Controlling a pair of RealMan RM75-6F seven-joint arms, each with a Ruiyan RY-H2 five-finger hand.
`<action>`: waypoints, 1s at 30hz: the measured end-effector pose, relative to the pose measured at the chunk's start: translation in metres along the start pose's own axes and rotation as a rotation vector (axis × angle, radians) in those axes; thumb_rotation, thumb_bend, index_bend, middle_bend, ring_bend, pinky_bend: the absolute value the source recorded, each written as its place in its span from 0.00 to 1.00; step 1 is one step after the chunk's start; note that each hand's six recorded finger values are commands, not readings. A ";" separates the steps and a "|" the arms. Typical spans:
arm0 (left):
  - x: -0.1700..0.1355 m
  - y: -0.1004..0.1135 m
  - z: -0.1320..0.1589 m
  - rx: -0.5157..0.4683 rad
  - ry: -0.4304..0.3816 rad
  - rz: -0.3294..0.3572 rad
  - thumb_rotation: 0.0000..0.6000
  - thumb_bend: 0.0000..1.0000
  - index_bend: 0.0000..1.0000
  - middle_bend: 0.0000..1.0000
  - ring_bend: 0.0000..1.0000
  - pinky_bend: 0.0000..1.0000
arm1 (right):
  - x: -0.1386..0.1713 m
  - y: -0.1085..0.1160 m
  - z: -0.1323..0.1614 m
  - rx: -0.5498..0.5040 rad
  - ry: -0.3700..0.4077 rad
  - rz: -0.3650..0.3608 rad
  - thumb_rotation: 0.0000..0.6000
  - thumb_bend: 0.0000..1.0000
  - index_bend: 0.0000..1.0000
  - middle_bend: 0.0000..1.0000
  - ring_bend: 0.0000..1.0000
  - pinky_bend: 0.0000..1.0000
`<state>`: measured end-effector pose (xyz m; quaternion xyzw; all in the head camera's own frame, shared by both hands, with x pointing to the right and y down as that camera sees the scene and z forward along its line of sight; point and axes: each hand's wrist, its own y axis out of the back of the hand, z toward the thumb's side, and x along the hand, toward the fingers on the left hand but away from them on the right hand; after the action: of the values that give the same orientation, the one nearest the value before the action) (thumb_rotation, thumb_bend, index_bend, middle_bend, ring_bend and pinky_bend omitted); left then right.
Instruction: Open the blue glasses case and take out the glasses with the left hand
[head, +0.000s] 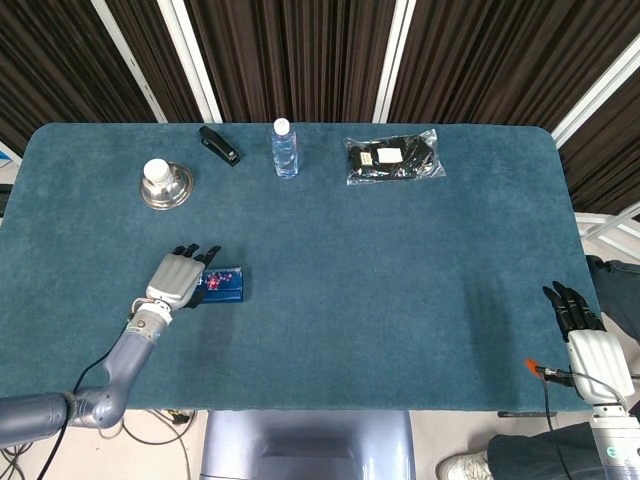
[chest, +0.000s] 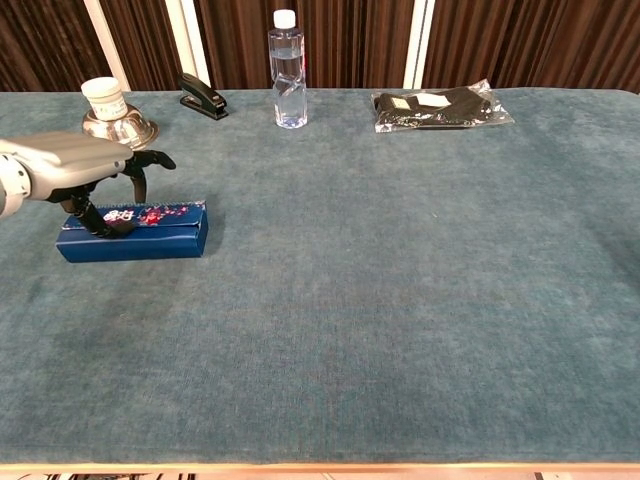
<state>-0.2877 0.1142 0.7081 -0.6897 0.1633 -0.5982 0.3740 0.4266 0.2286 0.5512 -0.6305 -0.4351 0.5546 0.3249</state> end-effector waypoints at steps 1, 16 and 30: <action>0.001 0.001 0.000 0.003 0.002 0.004 1.00 0.39 0.08 0.30 0.12 0.21 | 0.000 0.000 0.000 0.000 0.000 0.000 1.00 0.05 0.00 0.00 0.00 0.23; 0.014 0.014 -0.013 0.051 0.056 0.084 1.00 0.39 0.07 0.22 0.11 0.20 | 0.000 0.000 0.000 0.000 0.000 -0.002 1.00 0.05 0.00 0.00 0.00 0.23; 0.028 0.037 -0.045 0.058 0.163 0.185 1.00 0.39 0.07 0.22 0.11 0.20 | 0.000 0.000 0.000 -0.001 -0.001 -0.001 1.00 0.05 0.00 0.00 0.00 0.23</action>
<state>-0.3159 0.0567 0.7016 -0.6095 0.2386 -0.6197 0.4330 0.4268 0.2286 0.5510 -0.6301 -0.4359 0.5546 0.3247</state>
